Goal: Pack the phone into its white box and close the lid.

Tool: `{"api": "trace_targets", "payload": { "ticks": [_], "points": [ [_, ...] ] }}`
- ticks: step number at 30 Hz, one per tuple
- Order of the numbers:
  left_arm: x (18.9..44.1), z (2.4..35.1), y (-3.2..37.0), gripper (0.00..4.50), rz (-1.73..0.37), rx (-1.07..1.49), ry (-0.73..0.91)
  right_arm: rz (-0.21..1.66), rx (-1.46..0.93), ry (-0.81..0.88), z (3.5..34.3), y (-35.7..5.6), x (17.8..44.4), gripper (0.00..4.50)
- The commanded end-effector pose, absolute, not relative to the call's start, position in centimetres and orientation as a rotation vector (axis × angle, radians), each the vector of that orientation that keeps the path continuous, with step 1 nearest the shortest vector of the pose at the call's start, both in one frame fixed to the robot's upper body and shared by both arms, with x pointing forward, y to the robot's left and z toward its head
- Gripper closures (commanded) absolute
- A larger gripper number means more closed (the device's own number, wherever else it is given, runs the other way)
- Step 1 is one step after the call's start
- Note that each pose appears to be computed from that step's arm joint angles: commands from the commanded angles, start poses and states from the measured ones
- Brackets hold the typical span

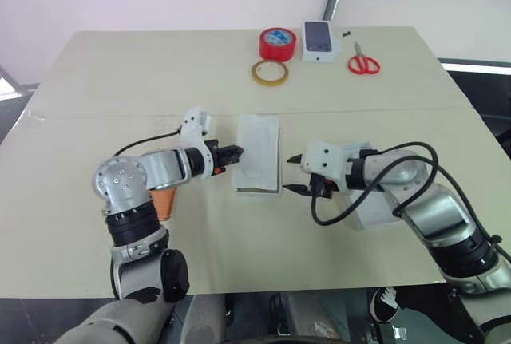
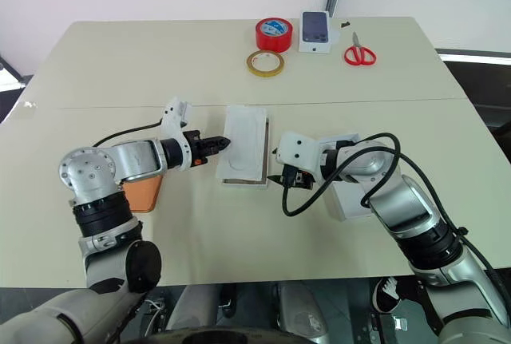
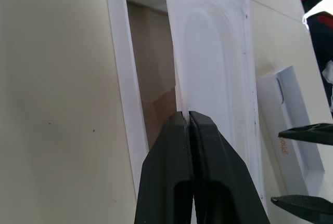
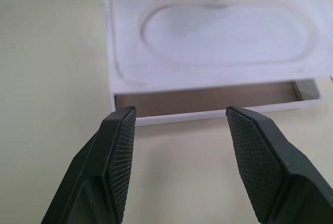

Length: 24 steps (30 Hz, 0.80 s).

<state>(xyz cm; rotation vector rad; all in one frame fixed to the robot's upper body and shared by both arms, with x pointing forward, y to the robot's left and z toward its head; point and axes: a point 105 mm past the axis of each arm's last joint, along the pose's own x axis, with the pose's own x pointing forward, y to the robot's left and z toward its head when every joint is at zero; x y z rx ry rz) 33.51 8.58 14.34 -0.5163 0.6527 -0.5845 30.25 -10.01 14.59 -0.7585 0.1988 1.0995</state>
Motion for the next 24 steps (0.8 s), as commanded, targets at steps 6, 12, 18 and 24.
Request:
{"api": "trace_targets", "payload": {
  "ticks": [6, 12, 18, 24],
  "points": [
    [33.1, 15.8, 8.4, 0.64, -0.639, -0.533, 0.592, 1.007, -0.783, 0.144, 16.9, -10.9, 31.7, 1.56],
    [33.2, 18.4, 10.0, 0.57, -0.65, -0.518, 0.457, 0.903, -0.7, 0.138, 18.2, -10.7, 34.1, 2.87],
    [32.9, 18.7, 14.9, 0.57, -0.583, -0.129, 0.287, 0.895, -0.643, 0.14, 17.4, -7.2, 35.6, 4.45],
    [31.5, 16.7, 16.9, 0.57, -0.663, 0.09, 0.286, 0.851, -0.654, 0.153, 16.0, -5.4, 37.6, 4.45]
  ]
}}
